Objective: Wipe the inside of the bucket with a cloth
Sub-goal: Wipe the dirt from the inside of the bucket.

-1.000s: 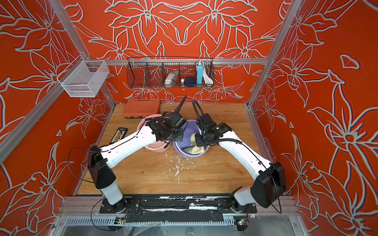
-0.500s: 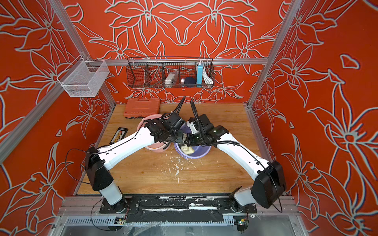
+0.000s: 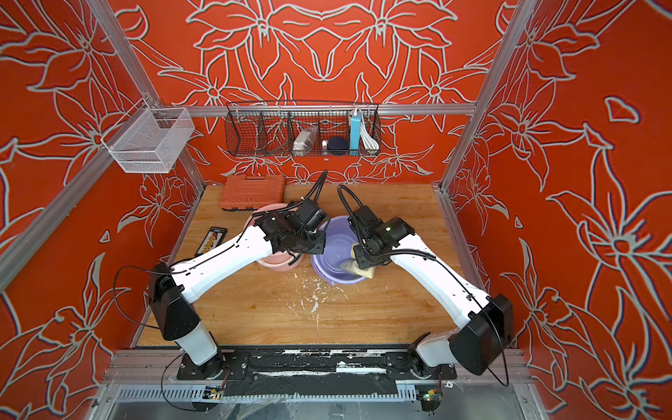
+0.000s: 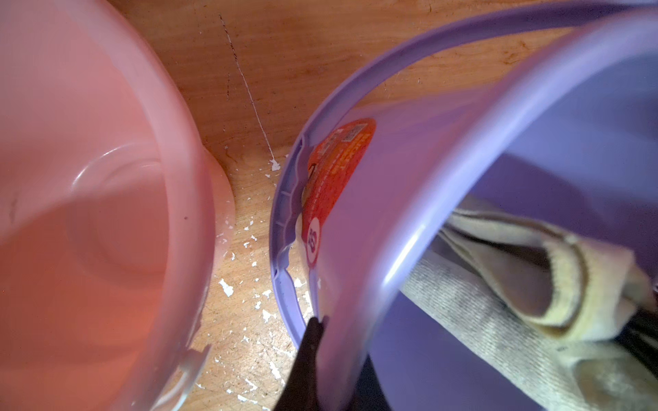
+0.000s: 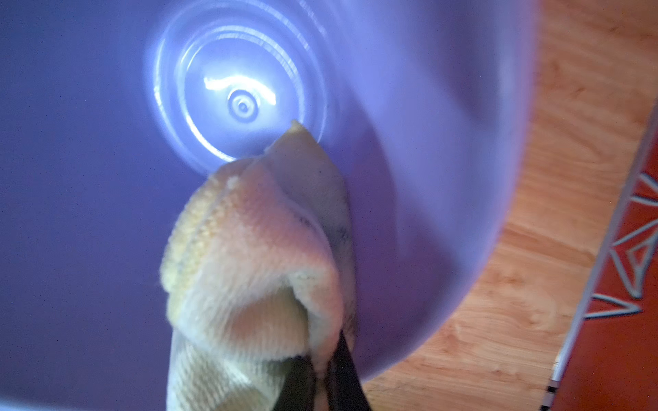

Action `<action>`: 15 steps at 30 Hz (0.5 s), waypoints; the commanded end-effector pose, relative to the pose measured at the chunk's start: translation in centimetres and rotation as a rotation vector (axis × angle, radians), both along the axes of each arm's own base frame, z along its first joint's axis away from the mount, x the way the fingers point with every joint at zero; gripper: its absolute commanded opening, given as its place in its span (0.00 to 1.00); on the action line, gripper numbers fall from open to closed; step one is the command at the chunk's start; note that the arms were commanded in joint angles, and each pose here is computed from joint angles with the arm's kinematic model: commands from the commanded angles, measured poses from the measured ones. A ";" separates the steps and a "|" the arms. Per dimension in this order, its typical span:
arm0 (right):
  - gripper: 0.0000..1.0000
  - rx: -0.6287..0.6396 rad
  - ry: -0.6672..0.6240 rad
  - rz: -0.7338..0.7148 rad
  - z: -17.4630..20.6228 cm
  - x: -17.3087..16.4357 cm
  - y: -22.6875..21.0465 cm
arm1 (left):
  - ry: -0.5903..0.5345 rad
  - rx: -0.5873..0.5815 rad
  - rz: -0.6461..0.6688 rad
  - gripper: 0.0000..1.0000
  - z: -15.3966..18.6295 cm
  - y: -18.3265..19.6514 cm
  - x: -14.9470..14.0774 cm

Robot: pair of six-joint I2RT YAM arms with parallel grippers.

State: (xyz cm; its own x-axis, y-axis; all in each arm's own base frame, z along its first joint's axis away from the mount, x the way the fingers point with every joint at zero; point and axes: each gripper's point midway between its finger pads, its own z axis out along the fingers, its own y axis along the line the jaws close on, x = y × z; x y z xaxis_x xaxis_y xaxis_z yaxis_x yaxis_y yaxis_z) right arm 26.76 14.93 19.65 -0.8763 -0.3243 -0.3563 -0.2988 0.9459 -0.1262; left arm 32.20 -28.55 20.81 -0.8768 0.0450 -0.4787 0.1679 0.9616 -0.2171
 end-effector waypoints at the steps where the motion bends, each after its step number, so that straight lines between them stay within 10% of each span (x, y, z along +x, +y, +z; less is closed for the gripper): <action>1: 0.00 -0.138 -0.086 -0.030 1.1 2.5 -1.4 | -0.005 -0.070 -0.043 0.00 2.1 -0.4 -0.9; 15: 0.00 0.389 -0.231 0.160 5.8 8.4 11.3 | 0.123 -0.179 -0.121 0.00 2.2 -2.4 -3.4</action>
State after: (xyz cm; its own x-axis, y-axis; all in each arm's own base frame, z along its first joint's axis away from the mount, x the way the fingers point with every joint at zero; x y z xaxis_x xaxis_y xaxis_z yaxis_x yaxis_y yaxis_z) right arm 33.74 22.83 22.33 -0.7834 -0.2888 -0.5504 -0.3716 0.9274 0.0423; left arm 29.89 -29.81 21.58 -0.9162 0.0458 -0.3982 0.1992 0.9141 -0.3532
